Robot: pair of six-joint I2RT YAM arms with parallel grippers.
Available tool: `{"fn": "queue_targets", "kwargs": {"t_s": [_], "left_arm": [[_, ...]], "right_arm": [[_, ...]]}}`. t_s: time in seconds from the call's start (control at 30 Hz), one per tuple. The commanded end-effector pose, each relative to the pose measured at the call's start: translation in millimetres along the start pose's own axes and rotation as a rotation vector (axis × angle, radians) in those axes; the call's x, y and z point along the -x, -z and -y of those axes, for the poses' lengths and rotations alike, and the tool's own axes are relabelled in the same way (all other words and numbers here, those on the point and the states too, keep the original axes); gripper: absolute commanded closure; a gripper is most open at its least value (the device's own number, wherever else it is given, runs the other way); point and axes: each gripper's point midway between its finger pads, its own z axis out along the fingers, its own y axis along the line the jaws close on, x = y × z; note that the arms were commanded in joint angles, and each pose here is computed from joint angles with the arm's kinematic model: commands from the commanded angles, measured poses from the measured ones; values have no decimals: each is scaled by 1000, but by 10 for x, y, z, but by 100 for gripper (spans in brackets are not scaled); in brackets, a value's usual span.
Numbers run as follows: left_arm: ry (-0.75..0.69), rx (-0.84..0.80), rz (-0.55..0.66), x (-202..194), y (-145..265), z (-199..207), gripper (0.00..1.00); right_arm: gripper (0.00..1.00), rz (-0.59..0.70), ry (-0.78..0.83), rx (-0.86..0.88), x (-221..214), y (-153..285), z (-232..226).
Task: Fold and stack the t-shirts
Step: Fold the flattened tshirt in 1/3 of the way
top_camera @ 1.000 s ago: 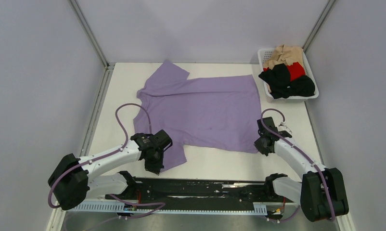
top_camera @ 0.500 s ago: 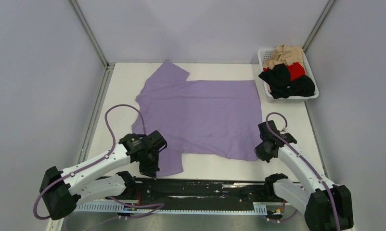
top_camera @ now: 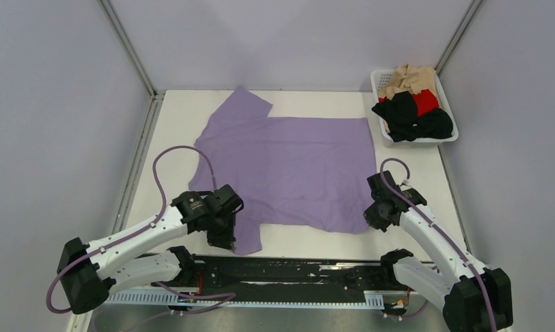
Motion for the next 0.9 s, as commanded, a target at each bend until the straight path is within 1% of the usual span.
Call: {"fn": "queue_targets", "kwargs": {"t_s": [0.0,0.03,0.2,0.37,0.43,0.53,0.6,0.87], "left_arm": [[-87,-113,193,541,161,432,100],[-93,-120,246,697,237,476,100],[-89,-168,376,1202,381,587,100],[-7,-138,527,1824,588,467,100],[22,-116,564,2038,646,418,100],[57,-87,585,2320,696,326,100],[72,-83,593,2443,717,285,100],[128,-70,655,2824,879,81,100]], "right_arm": [[100,73,42,93,220,116,-297],[100,82,61,100,255,120,-344],[100,147,105,124,479,208,-573],[100,191,127,150,687,250,-778],[100,208,124,152,787,262,-830],[100,227,107,157,933,276,-881],[100,237,98,171,1017,289,-923],[100,216,127,175,1209,239,-1045]]}}
